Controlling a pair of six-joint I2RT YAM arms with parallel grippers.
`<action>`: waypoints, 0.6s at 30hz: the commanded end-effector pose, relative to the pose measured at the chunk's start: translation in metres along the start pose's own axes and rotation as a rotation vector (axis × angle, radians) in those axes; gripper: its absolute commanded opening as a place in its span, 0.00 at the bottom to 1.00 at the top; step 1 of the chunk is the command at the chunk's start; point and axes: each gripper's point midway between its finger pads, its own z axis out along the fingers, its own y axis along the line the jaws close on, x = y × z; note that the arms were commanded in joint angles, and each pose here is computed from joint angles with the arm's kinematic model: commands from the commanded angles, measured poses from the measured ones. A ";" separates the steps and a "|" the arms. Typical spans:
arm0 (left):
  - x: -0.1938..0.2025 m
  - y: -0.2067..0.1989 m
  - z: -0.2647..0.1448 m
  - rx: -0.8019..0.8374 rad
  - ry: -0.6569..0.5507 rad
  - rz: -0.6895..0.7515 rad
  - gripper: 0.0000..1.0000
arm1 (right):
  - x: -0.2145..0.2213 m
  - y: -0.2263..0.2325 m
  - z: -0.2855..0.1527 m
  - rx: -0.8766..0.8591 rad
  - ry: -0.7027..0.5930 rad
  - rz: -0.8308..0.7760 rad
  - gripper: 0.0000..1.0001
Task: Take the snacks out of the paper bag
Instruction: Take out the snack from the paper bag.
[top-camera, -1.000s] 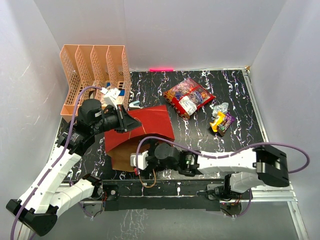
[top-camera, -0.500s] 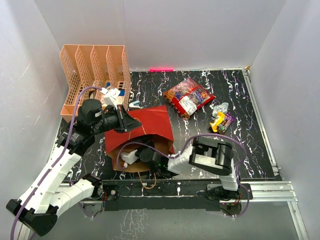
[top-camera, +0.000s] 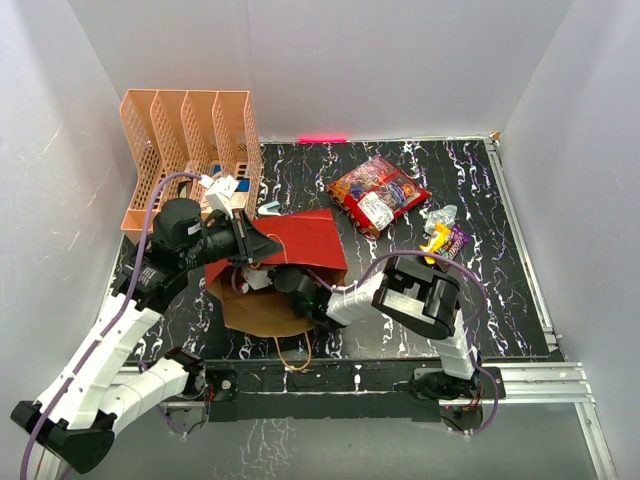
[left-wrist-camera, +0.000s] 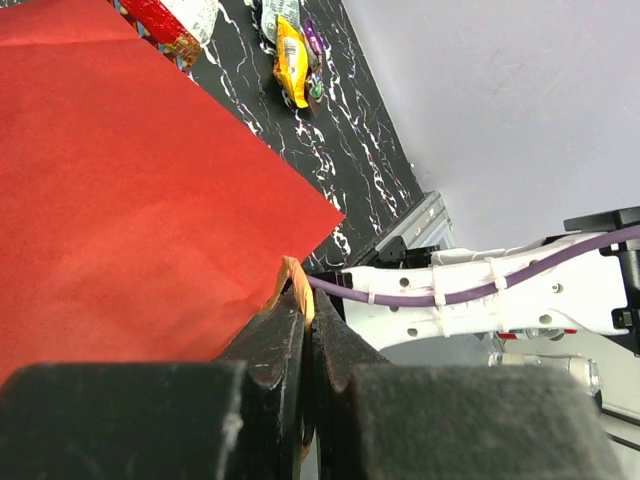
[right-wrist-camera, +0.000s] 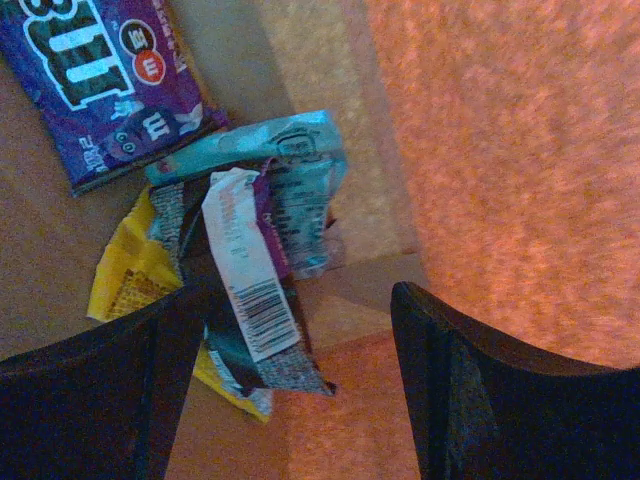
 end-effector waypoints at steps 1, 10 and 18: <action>-0.011 -0.019 -0.012 0.043 -0.034 0.023 0.00 | 0.003 0.009 0.015 -0.049 0.015 0.210 0.79; -0.010 -0.019 -0.012 0.047 -0.032 0.022 0.00 | 0.040 0.022 0.031 -0.036 0.148 0.278 0.66; -0.010 -0.018 -0.012 0.038 -0.032 0.022 0.00 | 0.029 0.036 0.031 -0.141 0.119 0.380 0.33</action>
